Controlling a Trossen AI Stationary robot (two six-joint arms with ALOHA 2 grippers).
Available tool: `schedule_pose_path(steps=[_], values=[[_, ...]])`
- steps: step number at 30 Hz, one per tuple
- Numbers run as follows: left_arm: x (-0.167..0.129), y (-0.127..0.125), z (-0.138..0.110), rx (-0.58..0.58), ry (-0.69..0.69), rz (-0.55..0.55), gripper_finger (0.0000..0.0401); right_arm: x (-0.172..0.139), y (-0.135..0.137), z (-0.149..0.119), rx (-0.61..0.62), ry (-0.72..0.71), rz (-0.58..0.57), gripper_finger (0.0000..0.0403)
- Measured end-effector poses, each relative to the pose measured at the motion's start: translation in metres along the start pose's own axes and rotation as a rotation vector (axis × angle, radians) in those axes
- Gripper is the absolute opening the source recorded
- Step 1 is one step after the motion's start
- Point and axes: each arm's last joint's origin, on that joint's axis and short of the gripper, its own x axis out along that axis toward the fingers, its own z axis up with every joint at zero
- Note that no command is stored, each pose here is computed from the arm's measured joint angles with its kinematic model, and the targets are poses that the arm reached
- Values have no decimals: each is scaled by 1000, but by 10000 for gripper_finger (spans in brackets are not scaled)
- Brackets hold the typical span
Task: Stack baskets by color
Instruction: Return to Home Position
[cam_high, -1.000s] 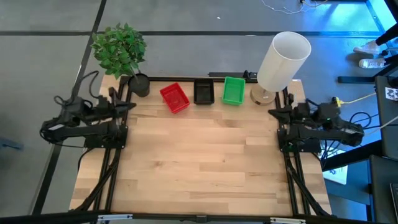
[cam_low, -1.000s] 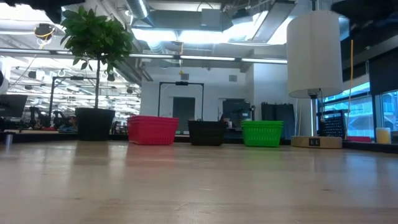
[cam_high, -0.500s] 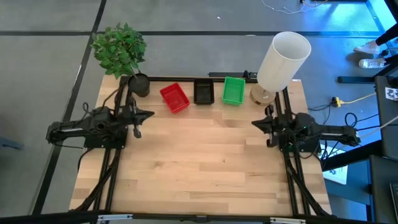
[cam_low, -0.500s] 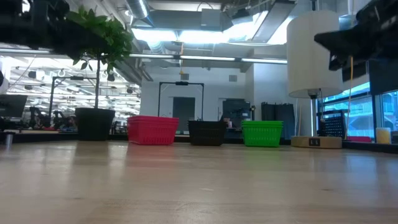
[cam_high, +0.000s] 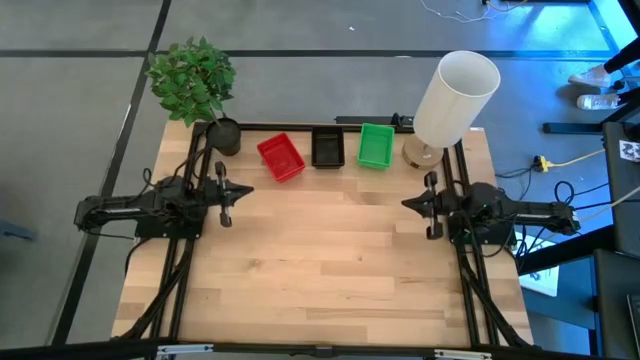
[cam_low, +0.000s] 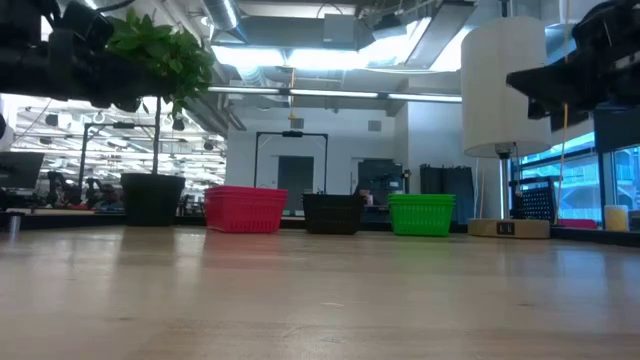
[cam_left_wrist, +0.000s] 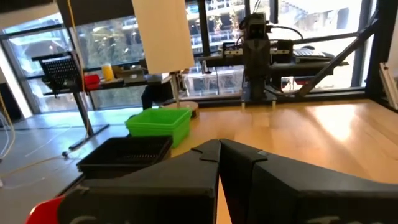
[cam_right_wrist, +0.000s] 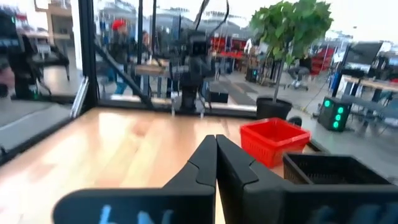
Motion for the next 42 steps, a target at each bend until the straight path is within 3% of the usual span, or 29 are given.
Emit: schedule_pose_path(steps=[10, 42], values=[[0, 1, -7, 16, 76, 43, 0, 0, 1, -7, 26, 70, 4, 9], [0, 1, -7, 17, 79, 54, 0, 0, 0, -7, 22, 70, 4, 12]])
